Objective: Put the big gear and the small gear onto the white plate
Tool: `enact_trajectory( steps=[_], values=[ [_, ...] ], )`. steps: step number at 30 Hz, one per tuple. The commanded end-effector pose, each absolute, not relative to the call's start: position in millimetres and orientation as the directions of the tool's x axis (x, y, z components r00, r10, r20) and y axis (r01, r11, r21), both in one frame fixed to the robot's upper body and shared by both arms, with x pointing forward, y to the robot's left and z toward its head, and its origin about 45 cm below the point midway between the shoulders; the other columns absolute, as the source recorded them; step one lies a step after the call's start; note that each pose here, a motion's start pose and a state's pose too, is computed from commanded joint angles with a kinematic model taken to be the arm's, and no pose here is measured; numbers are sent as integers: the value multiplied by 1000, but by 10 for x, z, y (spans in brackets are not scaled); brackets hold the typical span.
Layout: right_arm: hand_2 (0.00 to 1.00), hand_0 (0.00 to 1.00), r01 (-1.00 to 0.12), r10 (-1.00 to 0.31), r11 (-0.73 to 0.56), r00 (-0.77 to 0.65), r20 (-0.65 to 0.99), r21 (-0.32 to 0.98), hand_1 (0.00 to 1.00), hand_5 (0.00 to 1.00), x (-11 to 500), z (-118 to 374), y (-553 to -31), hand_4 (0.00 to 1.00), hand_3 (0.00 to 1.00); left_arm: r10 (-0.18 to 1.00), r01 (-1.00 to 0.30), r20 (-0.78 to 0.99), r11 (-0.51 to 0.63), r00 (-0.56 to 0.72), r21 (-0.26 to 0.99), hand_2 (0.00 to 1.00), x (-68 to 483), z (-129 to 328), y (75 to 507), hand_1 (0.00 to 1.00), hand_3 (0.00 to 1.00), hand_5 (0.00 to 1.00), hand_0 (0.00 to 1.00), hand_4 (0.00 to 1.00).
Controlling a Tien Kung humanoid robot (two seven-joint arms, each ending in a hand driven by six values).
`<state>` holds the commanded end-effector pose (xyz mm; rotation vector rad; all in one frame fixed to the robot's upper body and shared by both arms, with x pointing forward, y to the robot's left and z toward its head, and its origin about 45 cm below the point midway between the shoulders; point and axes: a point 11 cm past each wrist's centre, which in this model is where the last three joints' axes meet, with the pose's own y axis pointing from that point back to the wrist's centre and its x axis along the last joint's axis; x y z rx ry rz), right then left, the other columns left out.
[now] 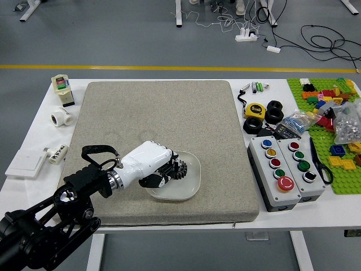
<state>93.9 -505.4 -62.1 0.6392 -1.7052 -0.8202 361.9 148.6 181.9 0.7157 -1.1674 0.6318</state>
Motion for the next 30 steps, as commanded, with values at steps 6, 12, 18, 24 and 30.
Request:
enact_trajectory(
  steps=[6, 12, 18, 24, 30],
  values=[
    [696, 602, -14, -760, 617, -267, 592, 787, 609, 665, 945, -619, -5055, 754, 557, 73, -752, 957, 637, 280, 171, 620, 3614, 1861, 1459, 579, 749, 211, 444, 994],
    [696, 602, -13, -761, 617, -267, 592, 787, 608, 663, 944, -620, -5054, 754, 558, 68, -749, 954, 636, 292, 184, 710, 3608, 1855, 1483, 646, 808, 254, 493, 998],
    [696, 602, -12, -761, 617, -266, 592, 787, 608, 662, 943, -621, -5052, 754, 557, 117, -769, 965, 630, 236, 112, 732, 3640, 2015, 1487, 661, 813, 265, 523, 998],
    [696, 602, -11, -761, 617, -266, 592, 787, 608, 662, 931, -625, -5051, 753, 557, 258, -844, 964, 529, 65, -85, 819, 3783, 2322, 1692, 746, 819, 306, 657, 998],
    [695, 602, -7, -761, 615, -264, 592, 788, 608, 662, 909, -633, -5044, 754, 558, 354, -914, 930, 339, -97, -224, 869, 3948, 2481, 2165, 789, 825, 358, 718, 946]
  ],
)
